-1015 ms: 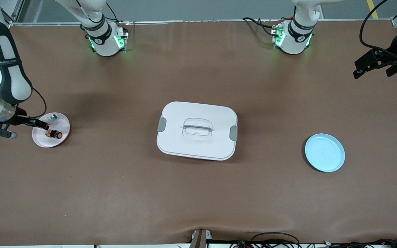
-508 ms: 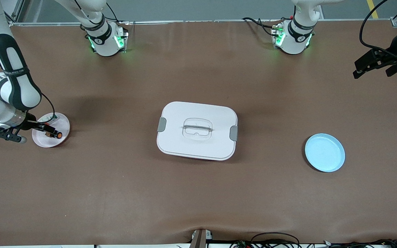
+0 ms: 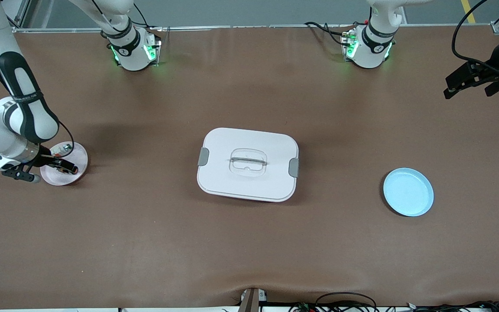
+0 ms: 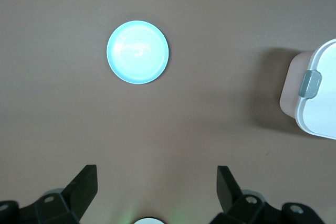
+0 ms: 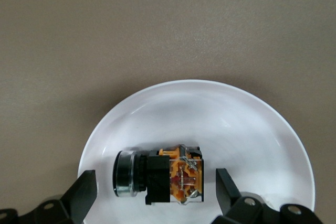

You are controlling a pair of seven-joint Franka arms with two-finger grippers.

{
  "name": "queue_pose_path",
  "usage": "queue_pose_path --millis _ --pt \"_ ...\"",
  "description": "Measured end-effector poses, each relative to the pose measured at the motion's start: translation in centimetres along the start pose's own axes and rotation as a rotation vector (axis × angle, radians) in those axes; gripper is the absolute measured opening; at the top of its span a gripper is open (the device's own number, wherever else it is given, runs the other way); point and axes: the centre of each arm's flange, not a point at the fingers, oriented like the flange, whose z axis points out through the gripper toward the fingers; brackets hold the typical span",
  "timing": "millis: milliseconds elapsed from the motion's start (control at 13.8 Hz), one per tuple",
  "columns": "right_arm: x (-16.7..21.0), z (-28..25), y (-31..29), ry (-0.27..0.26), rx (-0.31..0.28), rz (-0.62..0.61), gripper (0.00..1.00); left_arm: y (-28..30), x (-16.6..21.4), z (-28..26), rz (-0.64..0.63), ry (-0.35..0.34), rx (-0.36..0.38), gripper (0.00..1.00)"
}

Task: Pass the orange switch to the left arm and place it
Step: 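Close the right gripper on the orange switch and lift it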

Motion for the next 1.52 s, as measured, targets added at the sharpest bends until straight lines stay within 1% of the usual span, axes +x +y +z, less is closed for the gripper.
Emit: queue_pose_path --millis 943,1160,1378,1450,1522 --pt "0.38 1.26 0.14 -0.007 0.0 0.001 1.0 0.06 -0.01 0.0 0.001 0.0 0.0 1.0" --pt "0.46 1.25 0.15 -0.006 0.001 0.003 0.72 0.06 -0.01 0.0 0.001 0.0 0.0 1.0" --pt "0.53 1.21 0.12 -0.007 0.002 0.003 0.72 0.06 -0.01 0.0 0.001 0.0 0.0 1.0" --pt "0.55 1.18 0.11 -0.011 0.003 0.003 0.72 0.06 -0.01 -0.01 0.001 0.0 0.0 1.0" --pt "0.59 1.12 0.05 -0.027 0.008 0.002 0.72 0.06 -0.01 -0.02 0.001 0.0 0.0 1.0"
